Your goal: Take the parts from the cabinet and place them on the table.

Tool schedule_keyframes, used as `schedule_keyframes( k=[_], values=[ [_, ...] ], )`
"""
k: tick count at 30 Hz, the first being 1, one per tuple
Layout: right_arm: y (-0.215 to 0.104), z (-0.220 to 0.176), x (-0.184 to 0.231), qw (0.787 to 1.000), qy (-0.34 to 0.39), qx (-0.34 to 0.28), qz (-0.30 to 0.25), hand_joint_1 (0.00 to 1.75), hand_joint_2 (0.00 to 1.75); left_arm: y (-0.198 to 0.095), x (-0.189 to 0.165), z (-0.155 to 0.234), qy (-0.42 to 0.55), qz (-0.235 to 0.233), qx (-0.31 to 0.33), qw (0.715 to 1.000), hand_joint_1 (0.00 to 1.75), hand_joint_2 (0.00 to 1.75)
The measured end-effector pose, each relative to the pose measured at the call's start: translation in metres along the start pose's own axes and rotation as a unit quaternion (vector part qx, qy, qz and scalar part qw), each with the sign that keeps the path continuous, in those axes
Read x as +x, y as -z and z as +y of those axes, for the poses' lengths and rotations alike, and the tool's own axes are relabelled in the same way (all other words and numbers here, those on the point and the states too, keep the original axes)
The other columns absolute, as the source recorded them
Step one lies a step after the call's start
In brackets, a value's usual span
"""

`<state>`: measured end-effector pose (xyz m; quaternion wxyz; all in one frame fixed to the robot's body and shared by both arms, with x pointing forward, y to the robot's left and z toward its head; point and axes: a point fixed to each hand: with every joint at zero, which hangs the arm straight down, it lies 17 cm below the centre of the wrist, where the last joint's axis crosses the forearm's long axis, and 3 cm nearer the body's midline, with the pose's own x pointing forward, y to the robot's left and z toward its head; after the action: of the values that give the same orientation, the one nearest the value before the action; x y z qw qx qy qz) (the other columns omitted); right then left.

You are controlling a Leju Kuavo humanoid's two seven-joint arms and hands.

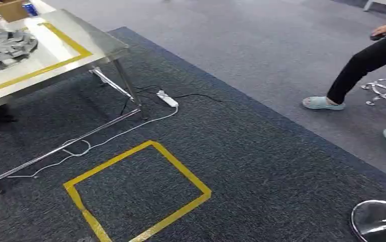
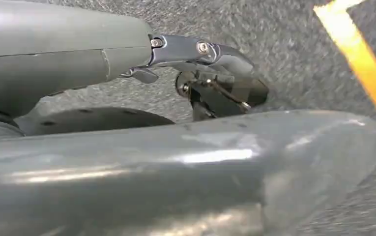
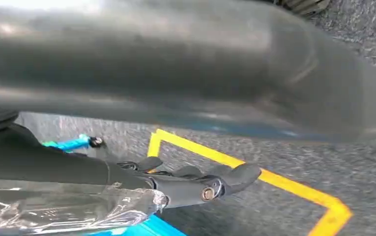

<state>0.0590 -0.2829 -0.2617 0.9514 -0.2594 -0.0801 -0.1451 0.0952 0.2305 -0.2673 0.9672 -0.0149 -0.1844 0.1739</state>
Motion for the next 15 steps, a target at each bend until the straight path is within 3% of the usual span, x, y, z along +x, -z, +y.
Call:
schedule_keyframes(
  k=[15],
  values=[
    [0.000,0.000,-0.002,1.000,0.008,0.000,0.002,0.00,0.00,-0.001,-0.005,0.000,0.005,0.004,-0.001,1.000,0.00,0.00]
  ],
)
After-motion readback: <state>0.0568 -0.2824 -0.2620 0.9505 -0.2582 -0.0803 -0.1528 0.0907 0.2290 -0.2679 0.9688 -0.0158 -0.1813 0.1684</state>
